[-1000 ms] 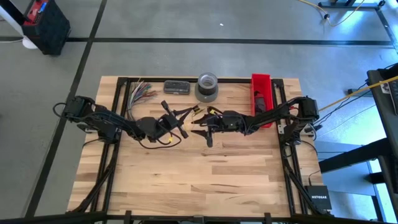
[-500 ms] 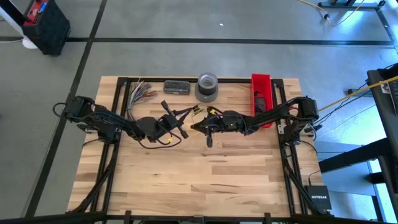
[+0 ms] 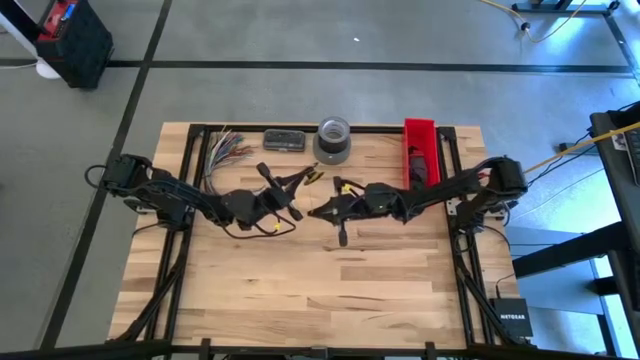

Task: Coil cords
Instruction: Uncoil the yellow wire from the black spool

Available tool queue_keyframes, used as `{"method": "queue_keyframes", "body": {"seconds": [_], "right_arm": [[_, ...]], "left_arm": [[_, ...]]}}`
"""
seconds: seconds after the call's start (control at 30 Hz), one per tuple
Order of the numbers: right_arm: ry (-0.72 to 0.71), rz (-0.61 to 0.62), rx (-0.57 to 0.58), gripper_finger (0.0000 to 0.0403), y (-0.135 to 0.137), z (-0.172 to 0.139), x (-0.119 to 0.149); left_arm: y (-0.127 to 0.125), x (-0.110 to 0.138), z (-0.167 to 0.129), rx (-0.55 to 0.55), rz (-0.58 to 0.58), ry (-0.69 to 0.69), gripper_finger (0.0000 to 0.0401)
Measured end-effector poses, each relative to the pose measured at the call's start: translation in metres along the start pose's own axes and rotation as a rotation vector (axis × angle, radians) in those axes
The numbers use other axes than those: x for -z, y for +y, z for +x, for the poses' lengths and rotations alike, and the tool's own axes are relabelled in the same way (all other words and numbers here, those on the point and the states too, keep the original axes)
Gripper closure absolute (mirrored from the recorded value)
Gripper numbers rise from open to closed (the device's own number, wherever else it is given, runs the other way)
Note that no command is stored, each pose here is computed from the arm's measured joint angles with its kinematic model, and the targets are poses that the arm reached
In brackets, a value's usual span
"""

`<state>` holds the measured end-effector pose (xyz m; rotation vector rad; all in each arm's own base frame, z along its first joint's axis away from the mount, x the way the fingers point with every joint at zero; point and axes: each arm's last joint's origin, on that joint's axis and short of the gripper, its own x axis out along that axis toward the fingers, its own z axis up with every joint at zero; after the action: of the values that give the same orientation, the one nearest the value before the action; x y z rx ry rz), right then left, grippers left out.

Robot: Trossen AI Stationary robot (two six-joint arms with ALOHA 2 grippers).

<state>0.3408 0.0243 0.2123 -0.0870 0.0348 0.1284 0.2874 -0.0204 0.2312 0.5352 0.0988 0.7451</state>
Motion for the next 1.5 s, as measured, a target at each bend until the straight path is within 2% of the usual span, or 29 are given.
{"method": "queue_keyframes", "body": {"seconds": [0.23,0.4,0.53,0.63,0.77,0.87,1.0,1.17,1.3,1.4,1.5], "right_arm": [[0.129,-0.103,0.107,0.0398,-0.005,-0.033,-0.034],[0.233,-0.17,0.29,0.0396,-0.009,-0.064,-0.046],[0.355,-0.221,0.453,0.0394,-0.013,-0.083,-0.036],[0.404,-0.251,0.488,0.0394,-0.014,-0.089,-0.021],[0.422,-0.235,0.364,0.0394,-0.02,-0.085,0.0],[0.352,-0.175,0.249,0.0394,-0.025,-0.073,0.008],[0.248,-0.143,0.075,0.0393,-0.021,-0.051,0.024],[0.245,-0.138,-0.109,0.0393,-0.01,-0.022,0.043],[0.256,-0.087,-0.192,0.0393,0.001,0.0,0.049],[0.226,-0.053,-0.247,0.0393,0.011,0.009,0.041],[0.205,-0.06,-0.262,0.0389,0.019,0.011,0.032]], "left_arm": [[-0.006,-0.002,-0.007,0.016,0.16,0.013,0.0401],[-0.011,-0.006,-0.015,0.038,0.224,-0.004,0.0401],[-0.011,-0.015,-0.025,0.064,0.232,-0.05,0.0401],[-0.005,-0.027,-0.034,0.103,0.189,-0.12,0.0401],[0.005,-0.041,-0.044,0.158,0.07,-0.213,0.0401],[0.012,-0.047,-0.046,0.179,-0.028,-0.257,0.0401],[0.015,-0.05,-0.046,0.165,-0.09,-0.276,0.0401],[0.02,-0.048,-0.041,0.094,-0.15,-0.234,0.0401],[0.024,-0.041,-0.034,0.02,-0.149,-0.159,0.0401],[0.025,-0.034,-0.029,-0.042,-0.098,-0.067,0.0401],[0.025,-0.027,-0.024,-0.056,-0.04,-0.006,0.0401]]}}
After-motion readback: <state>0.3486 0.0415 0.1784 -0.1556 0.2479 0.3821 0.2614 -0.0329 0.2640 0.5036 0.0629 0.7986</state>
